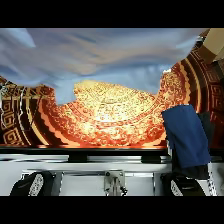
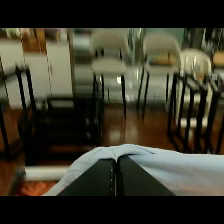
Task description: Fold the shirts.
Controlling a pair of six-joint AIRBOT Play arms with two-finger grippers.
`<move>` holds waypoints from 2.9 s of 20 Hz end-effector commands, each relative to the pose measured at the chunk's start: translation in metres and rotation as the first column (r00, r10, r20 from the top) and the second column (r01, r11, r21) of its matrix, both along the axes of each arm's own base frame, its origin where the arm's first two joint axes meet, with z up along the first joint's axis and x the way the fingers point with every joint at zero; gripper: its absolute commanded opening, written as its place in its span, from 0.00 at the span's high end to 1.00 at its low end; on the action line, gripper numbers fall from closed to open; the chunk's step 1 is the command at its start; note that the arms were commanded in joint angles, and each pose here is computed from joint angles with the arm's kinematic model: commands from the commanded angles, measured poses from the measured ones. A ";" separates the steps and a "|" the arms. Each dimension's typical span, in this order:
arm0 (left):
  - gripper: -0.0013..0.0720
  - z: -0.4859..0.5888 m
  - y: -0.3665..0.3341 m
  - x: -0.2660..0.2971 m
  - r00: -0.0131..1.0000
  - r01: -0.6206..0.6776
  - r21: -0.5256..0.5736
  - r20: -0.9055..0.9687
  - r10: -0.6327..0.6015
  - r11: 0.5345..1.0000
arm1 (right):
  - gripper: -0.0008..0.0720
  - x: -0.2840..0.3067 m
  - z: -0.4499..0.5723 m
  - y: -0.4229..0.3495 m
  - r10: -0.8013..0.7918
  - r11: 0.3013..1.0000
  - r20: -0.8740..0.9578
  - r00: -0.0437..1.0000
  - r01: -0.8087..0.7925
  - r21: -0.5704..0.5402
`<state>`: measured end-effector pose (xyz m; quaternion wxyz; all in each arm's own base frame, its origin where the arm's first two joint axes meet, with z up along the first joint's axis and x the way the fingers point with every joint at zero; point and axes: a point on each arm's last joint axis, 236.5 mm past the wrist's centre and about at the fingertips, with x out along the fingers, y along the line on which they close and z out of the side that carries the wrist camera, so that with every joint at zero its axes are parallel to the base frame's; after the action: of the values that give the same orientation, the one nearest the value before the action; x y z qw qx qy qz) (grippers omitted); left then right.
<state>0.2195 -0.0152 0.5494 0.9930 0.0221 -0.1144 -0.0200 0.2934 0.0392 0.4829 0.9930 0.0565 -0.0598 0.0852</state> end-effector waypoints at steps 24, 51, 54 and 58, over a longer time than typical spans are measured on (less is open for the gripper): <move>0.94 -0.466 0.014 0.247 0.478 -0.010 -0.343 -0.827 -0.297 0.939 | 0.89 0.224 -0.451 0.001 -0.001 0.997 -0.820 0.572 0.067 0.046; 0.94 -0.620 0.001 0.184 -0.166 -0.112 -0.324 -0.926 -0.340 0.939 | 0.89 0.125 -0.554 -0.007 -0.055 0.997 -0.996 0.067 0.054 -0.051; 0.94 -0.622 0.002 0.183 -0.170 -0.117 -0.325 -0.925 -0.341 0.938 | 0.89 0.123 -0.556 -0.007 -0.055 0.997 -0.997 0.057 0.053 -0.052; 0.76 -0.625 0.000 0.181 -0.189 -0.138 -0.331 -0.916 -0.353 0.933 | 0.57 0.122 -0.555 -0.004 -0.039 0.998 -0.998 0.053 0.057 -0.036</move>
<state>0.4046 -0.0139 -0.0744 0.7103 -0.1649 0.6771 -0.0992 0.4177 0.0318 -0.0723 0.7682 0.0968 0.6328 -0.0126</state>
